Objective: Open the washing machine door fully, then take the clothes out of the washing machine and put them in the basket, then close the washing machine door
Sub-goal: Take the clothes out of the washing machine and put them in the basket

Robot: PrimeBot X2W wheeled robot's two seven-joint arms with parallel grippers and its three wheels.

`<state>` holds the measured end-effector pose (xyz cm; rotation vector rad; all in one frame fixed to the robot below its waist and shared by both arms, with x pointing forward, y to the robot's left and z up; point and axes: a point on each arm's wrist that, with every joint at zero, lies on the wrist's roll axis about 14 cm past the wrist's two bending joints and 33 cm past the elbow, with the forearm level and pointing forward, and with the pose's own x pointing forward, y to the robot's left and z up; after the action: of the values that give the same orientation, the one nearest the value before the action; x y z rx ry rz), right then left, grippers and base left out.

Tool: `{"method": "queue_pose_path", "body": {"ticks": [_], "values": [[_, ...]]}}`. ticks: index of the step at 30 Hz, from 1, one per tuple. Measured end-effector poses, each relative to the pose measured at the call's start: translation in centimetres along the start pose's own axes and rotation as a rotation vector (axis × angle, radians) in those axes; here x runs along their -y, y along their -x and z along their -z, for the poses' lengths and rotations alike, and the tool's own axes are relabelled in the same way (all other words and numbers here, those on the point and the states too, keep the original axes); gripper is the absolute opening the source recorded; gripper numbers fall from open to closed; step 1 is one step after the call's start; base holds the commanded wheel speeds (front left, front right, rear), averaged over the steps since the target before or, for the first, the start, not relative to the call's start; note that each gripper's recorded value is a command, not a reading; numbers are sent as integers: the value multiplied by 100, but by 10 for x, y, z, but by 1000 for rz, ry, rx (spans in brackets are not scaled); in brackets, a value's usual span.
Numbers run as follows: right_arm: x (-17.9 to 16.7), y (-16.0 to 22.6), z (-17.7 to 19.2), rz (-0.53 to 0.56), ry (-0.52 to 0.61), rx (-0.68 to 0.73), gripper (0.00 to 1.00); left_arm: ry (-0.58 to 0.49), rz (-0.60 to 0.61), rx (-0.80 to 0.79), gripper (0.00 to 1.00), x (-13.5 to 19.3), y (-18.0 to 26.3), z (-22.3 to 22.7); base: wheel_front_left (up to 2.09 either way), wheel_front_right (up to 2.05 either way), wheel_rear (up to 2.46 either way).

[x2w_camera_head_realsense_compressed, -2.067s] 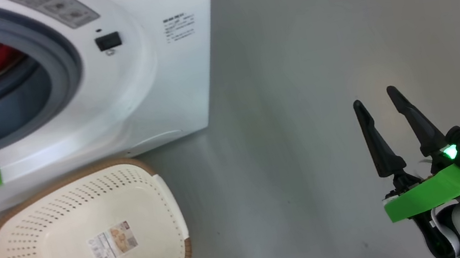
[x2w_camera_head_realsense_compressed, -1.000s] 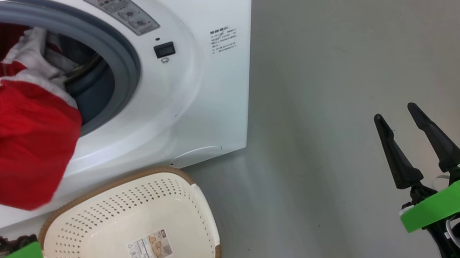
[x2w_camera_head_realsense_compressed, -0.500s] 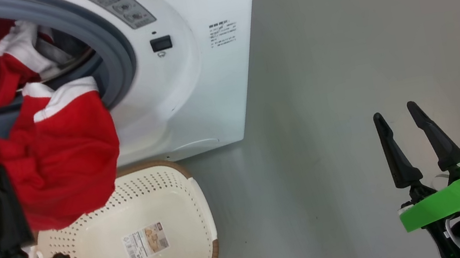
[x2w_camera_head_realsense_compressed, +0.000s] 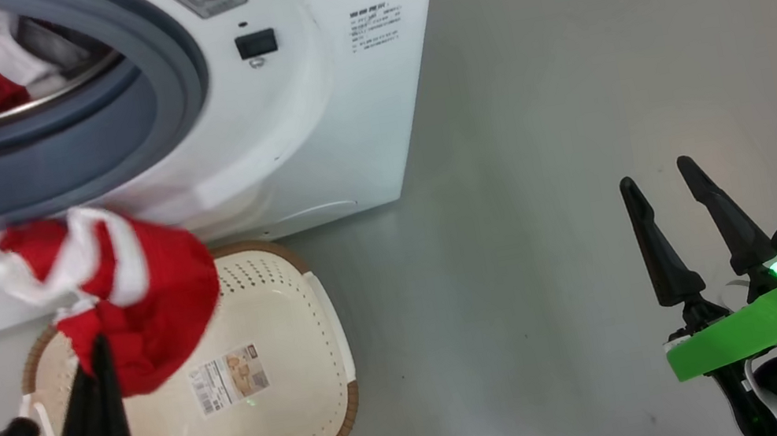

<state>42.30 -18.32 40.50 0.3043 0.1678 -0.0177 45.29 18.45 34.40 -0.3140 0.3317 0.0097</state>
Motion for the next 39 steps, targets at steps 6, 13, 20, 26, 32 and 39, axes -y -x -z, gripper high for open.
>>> {"method": "queue_pose_path", "body": {"ticks": [6,13,20,26,32,39], "values": [[5,-2,10,12,2,-26,100,1,-1,-115,0,0,-4,38,0,0,0],[6,-11,17,13,4,-38,100,-21,19,-225,0,2,-10,71,0,0,0],[10,-20,37,15,11,-82,100,-33,12,-311,0,-6,-26,97,0,0,0],[11,-31,48,9,21,-101,100,-26,-10,-385,0,-13,-34,122,0,0,0],[12,-38,61,6,28,-123,100,-17,-33,-427,0,-22,-42,137,0,0,0],[12,-39,64,3,33,-131,100,-9,-43,-428,14,-25,-43,138,0,0,0]]}}
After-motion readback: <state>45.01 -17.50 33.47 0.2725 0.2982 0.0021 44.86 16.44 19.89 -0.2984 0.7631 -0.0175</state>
